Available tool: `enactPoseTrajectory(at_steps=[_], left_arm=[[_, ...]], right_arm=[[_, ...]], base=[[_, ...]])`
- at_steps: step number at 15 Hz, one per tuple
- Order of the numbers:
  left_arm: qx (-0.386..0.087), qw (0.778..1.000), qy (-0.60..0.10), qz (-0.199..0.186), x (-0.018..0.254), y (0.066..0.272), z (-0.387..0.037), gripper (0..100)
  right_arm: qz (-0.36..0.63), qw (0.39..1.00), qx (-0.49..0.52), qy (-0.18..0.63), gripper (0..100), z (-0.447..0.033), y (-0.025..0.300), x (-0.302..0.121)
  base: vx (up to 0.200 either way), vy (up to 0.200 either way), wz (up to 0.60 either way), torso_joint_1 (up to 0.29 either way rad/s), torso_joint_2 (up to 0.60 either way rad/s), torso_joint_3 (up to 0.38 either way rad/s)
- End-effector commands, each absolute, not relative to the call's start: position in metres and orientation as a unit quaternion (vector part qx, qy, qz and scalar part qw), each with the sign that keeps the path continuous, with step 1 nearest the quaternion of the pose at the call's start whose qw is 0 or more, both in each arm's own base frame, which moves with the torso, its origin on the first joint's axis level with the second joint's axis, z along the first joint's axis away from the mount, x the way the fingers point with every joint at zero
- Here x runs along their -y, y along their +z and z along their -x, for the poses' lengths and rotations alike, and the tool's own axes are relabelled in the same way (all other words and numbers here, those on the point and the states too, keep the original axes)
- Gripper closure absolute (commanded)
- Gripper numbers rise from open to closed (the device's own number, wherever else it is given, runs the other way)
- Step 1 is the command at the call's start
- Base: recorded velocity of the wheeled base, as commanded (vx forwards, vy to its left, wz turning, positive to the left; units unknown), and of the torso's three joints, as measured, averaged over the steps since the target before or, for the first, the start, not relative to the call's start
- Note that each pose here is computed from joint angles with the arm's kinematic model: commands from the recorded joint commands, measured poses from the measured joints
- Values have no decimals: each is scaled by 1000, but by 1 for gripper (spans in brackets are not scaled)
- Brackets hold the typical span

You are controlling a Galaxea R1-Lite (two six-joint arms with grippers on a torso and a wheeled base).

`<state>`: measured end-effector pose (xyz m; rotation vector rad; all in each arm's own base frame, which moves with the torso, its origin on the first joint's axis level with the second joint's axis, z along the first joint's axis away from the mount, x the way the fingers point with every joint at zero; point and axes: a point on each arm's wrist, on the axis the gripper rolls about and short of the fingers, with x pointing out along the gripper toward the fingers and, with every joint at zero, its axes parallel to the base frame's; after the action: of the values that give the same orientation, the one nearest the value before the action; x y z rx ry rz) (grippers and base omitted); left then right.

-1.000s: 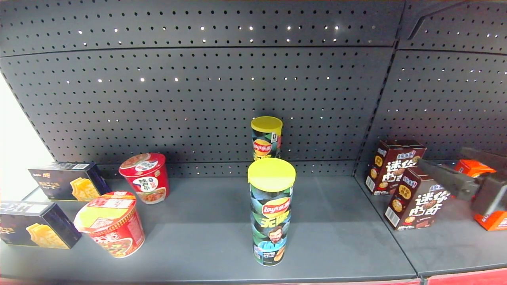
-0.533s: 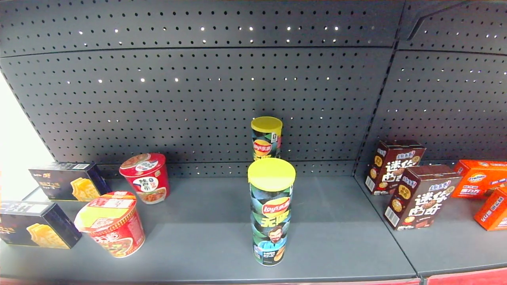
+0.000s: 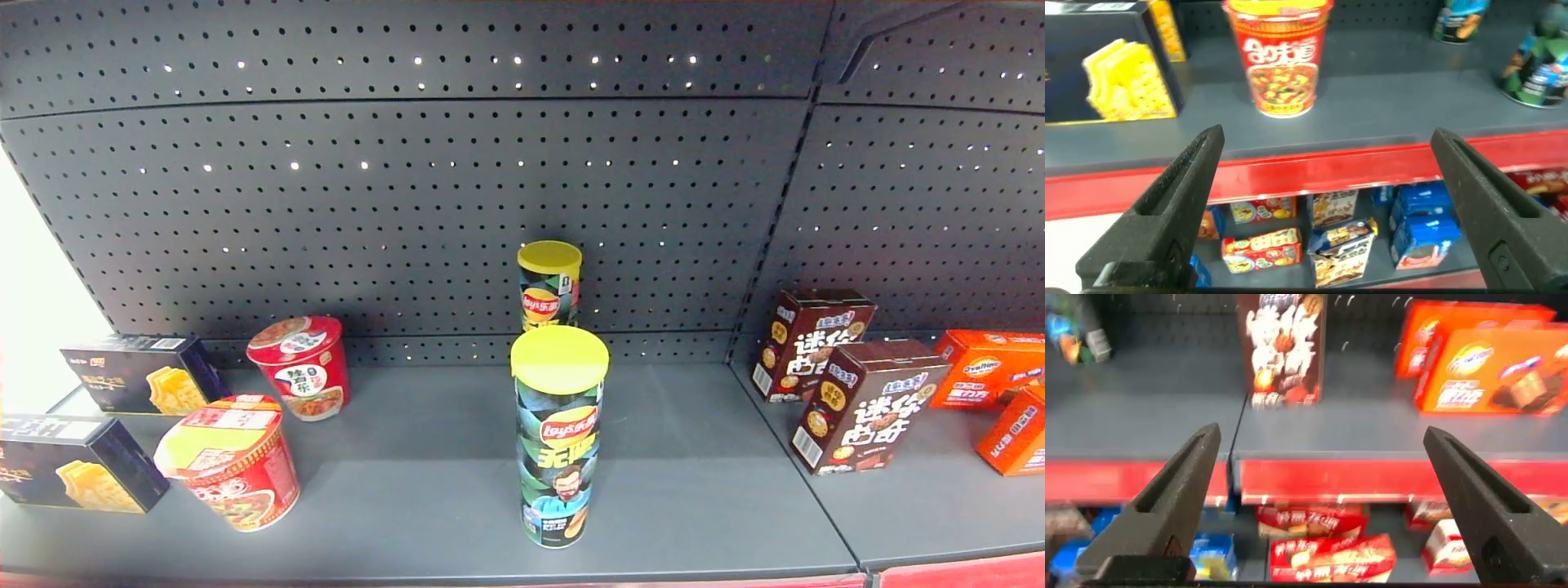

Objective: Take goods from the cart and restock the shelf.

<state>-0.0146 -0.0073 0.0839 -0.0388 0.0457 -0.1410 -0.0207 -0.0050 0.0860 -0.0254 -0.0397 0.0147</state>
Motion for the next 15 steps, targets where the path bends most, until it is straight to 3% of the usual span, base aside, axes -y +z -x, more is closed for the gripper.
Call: enactPoseTrajectory(at_steps=[1,3,6,8,9,10,12,15], left_arm=[[-24,994,-102,16,9,84,15,0],[-24,989,-147,17,11,84,16,0],[-23,989,-145,17,11,84,15,0],[-23,996,-89,6,8,84,15,0],[-30,1000,1,-6,5,83,15,0],[-30,999,32,-6,3,83,15,0],[-26,999,34,-7,3,84,15,0],[-26,998,28,-44,3,84,15,0]], right_arm=[[21,999,18,25,0,21,83,4],[26,996,14,79,0,21,83,2],[24,996,6,84,0,22,82,2],[20,997,7,79,0,22,83,2],[21,998,7,61,0,22,82,3],[19,998,7,51,0,22,82,3],[20,999,7,49,0,22,82,3],[15,999,8,46,0,22,83,3]], base=[[0,0,0,0,0,0],[0,0,0,0,0,0],[0,0,0,0,0,0],[0,0,0,0,0,0],[0,0,0,0,0,0],[0,0,0,0,0,0],[0,0,0,0,0,0],[0,0,0,0,0,0]])
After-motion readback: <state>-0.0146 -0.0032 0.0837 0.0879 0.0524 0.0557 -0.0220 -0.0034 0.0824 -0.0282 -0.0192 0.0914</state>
